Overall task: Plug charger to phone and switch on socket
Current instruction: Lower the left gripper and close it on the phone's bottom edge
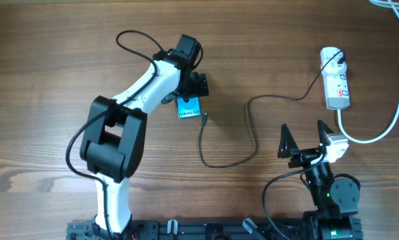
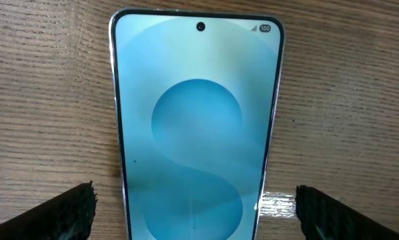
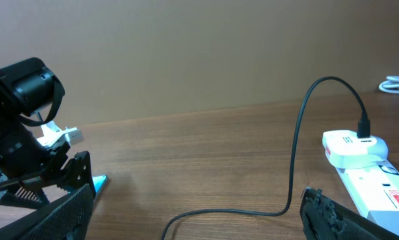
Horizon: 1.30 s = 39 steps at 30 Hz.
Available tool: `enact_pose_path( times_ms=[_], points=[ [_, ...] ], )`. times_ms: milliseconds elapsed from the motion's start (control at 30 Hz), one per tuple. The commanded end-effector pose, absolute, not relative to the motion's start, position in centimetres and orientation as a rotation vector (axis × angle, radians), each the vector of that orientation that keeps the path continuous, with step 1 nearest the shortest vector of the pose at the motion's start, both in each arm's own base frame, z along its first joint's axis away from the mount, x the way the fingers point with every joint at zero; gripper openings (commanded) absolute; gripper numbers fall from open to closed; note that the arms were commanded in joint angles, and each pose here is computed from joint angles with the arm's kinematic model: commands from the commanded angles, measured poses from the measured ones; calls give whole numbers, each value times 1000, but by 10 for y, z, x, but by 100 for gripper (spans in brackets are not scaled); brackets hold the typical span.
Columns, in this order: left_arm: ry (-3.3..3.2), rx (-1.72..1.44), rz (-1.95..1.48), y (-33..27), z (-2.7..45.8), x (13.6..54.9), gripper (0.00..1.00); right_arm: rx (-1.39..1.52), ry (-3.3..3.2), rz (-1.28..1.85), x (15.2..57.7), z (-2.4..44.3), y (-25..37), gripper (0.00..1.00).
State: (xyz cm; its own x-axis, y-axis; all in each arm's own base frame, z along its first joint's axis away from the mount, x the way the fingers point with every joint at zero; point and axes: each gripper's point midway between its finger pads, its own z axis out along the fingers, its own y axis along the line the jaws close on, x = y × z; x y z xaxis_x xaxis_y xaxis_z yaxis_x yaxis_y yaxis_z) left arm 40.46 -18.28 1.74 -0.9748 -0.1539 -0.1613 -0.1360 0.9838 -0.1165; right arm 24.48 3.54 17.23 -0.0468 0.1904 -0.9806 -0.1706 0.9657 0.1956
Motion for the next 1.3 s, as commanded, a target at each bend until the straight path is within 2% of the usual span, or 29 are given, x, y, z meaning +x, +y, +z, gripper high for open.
enact_pose_path(
  times_ms=[0,1267],
  points=[
    [2969,-230,-122,-181,9,402,100,19,1574,270,245,176,32,100],
    [2942,-230,-31,-183,-3,404,100,19,1574,270,245,176,32,100]
  ],
)
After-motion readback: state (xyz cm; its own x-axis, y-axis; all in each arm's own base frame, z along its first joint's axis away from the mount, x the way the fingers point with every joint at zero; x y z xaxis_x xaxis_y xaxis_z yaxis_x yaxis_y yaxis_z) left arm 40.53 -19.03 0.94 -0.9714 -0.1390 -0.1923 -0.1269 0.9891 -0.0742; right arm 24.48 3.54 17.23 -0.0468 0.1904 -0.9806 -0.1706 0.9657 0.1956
